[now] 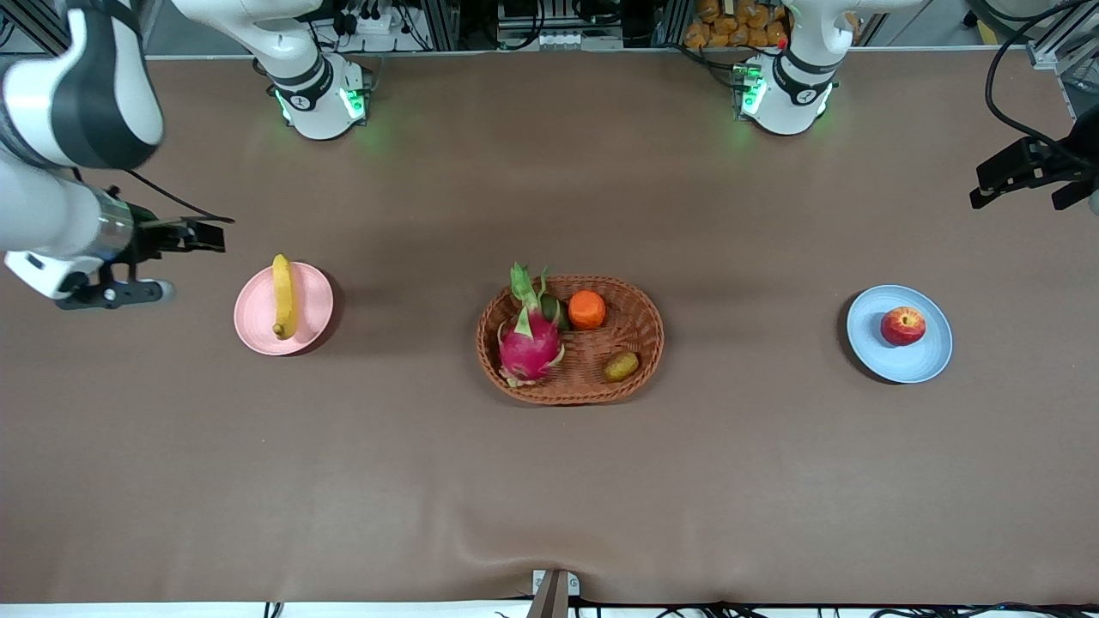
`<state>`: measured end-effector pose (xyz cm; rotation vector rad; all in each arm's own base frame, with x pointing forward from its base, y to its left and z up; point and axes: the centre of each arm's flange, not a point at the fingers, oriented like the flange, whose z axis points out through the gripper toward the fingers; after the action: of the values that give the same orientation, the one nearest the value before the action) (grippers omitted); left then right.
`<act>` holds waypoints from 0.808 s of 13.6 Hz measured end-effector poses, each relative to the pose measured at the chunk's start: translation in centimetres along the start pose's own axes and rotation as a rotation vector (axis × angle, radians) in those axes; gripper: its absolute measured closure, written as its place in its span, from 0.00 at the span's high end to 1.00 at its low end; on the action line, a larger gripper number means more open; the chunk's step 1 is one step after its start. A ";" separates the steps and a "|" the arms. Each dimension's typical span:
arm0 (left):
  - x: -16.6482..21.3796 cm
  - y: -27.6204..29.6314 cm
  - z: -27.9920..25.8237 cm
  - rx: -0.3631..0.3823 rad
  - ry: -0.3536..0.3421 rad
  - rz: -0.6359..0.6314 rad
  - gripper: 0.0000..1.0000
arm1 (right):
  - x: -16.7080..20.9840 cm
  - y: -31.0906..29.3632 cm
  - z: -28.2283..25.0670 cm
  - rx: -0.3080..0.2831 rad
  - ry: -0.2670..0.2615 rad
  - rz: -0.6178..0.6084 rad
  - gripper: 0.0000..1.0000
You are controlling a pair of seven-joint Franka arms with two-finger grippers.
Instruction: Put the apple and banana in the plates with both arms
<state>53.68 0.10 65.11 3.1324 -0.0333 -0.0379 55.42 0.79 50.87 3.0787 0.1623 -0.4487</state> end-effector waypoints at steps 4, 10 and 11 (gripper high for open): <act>0.3 0.2 0.4 0.000 -0.007 0.003 1.00 | -1.5 0.0 -5.4 -0.003 0.043 0.003 1.00; 0.3 0.3 0.4 0.000 -0.007 0.005 1.00 | -8.7 1.6 -13.1 0.009 0.163 0.035 1.00; 0.3 0.3 0.4 0.000 -0.008 0.005 1.00 | -9.8 1.8 -13.8 0.011 0.174 0.037 1.00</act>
<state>53.97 -0.20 64.68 3.1326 -0.0416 -0.0503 50.18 -1.37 66.86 3.1235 0.1061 -0.1801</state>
